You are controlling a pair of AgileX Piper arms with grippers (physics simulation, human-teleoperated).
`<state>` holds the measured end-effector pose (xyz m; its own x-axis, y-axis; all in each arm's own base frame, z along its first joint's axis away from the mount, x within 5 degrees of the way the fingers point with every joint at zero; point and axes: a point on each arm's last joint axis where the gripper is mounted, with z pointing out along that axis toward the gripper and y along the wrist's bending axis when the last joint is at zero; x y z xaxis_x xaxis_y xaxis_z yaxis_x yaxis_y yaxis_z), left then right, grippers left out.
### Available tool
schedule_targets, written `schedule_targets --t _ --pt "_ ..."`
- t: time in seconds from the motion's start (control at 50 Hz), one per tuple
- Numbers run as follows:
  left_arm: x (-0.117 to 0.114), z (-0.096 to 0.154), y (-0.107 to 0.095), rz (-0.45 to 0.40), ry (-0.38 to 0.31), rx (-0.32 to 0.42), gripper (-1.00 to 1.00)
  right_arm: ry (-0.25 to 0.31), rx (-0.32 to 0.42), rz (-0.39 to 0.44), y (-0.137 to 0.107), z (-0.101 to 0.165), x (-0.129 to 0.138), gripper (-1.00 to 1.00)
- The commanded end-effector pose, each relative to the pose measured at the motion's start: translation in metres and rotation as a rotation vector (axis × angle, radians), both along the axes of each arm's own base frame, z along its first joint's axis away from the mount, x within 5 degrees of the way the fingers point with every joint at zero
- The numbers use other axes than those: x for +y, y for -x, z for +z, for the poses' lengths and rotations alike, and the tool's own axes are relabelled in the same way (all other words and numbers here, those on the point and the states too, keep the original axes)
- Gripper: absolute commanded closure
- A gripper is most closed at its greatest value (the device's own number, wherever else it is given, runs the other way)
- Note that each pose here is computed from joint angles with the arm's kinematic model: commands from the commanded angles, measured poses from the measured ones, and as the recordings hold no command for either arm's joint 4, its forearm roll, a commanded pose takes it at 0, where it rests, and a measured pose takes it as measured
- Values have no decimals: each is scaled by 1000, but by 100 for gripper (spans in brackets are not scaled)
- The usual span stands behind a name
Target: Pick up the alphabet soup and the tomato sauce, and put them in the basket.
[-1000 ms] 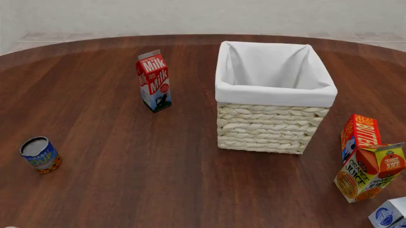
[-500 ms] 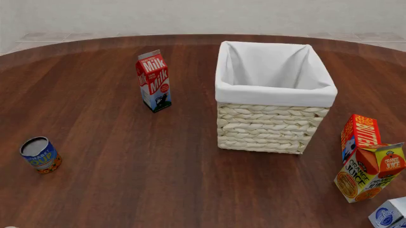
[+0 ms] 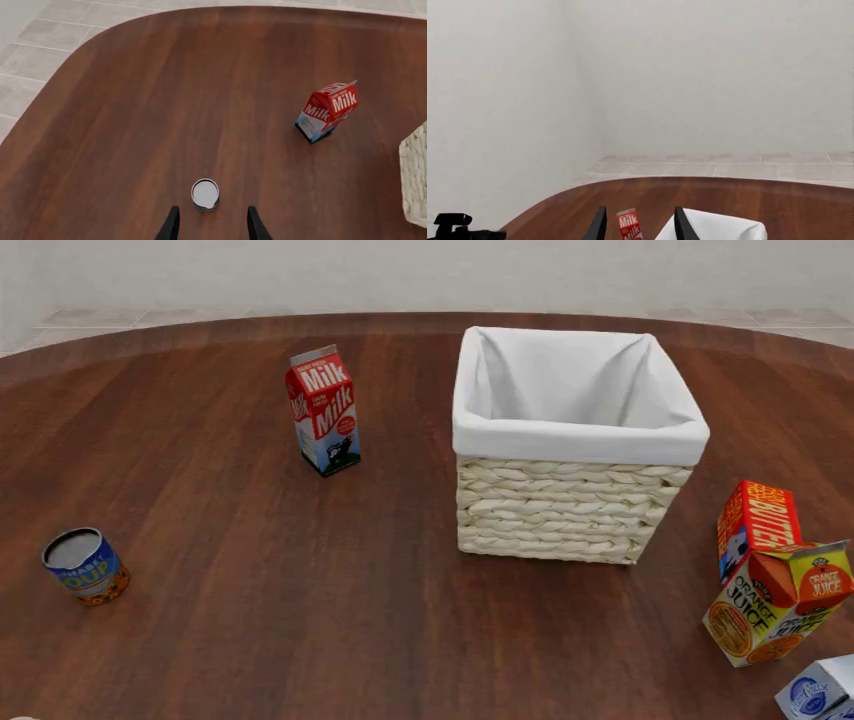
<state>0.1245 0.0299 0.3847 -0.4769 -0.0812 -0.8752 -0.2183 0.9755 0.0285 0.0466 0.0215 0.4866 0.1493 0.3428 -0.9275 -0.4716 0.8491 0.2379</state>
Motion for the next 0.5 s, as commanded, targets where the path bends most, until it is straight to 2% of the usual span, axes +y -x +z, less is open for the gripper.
schedule_targets --t 0.02,0.06,0.18,0.32,0.5 --pt "2 -13 -2 -3 -3 91 -100 -8 2 -6 -1 -1 0 -100" --pt "5 -18 -4 -3 -26 105 -100 -9 1 -4 -1 -1 0 -100" --pt "10 -34 -17 -6 -34 146 -100 -8 0 -8 -1 -1 0 -100" --pt "18 -52 -31 1 -33 213 -100 -5 -1 -16 0 0 -1 -100" --pt "17 -65 -38 -4 -9 243 -100 -1 5 -19 -1 -2 -1 -100"
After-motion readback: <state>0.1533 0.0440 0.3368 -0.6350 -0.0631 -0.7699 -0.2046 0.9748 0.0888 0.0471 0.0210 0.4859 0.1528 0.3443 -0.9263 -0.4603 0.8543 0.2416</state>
